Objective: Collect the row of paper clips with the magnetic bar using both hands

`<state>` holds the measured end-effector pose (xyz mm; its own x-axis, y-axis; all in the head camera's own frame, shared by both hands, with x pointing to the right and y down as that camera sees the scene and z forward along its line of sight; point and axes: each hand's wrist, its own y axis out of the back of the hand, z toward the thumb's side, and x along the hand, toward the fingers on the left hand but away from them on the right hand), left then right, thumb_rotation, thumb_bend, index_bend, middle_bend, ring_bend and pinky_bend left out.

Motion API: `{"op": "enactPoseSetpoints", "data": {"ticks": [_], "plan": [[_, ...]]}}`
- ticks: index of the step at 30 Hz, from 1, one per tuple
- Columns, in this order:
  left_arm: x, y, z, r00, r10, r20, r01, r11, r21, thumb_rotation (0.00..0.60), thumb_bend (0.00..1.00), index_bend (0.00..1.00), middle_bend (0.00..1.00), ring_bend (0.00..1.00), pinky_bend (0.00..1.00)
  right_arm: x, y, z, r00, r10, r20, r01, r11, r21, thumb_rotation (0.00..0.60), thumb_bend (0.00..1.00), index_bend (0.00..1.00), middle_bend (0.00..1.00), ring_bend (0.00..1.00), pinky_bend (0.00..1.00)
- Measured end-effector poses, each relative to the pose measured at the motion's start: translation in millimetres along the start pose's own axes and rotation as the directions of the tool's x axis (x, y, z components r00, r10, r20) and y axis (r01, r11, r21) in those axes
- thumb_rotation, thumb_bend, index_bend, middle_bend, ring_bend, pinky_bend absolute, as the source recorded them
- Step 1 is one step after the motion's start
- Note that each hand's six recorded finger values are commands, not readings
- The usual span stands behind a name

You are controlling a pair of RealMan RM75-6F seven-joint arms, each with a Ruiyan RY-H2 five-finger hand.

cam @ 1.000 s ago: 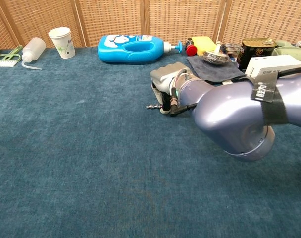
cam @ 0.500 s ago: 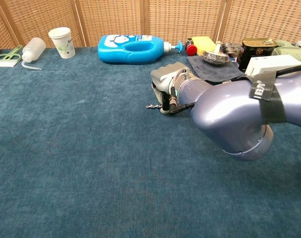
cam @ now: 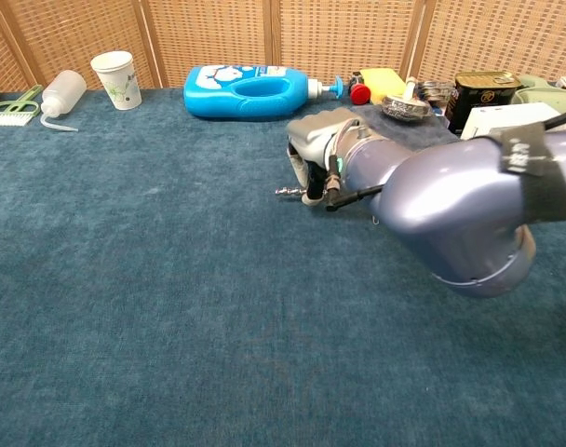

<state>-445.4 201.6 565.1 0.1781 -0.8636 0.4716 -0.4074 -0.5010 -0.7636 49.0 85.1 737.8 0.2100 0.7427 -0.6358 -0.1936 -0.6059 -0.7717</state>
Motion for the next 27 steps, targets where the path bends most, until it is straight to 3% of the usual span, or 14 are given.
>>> {"op": "enactPoseSetpoints", "data": {"ticks": [12,27], "plan": [[1.5,3.4,8.0,1.0,0.016,0.026,-0.016,1.0,-0.001,0.351,0.32,0.34,0.51,0.47,0.92,20.1,18.7,-29.8,1.0,-0.028,0.011,0.028,0.997,-0.079,0.6,0.42,0.65,0.85,0.91,1.0],[-3.3,6.1,18.6,0.999,0.02,0.039,-0.02,1.0,0.008,0.352,0.32,0.34,0.51,0.47,0.92,22.8,-5.8,-65.5,0.997,0.031,0.066,-0.024,0.995,-0.097,0.6,0.42,0.66,0.85,0.92,1.0]]}}
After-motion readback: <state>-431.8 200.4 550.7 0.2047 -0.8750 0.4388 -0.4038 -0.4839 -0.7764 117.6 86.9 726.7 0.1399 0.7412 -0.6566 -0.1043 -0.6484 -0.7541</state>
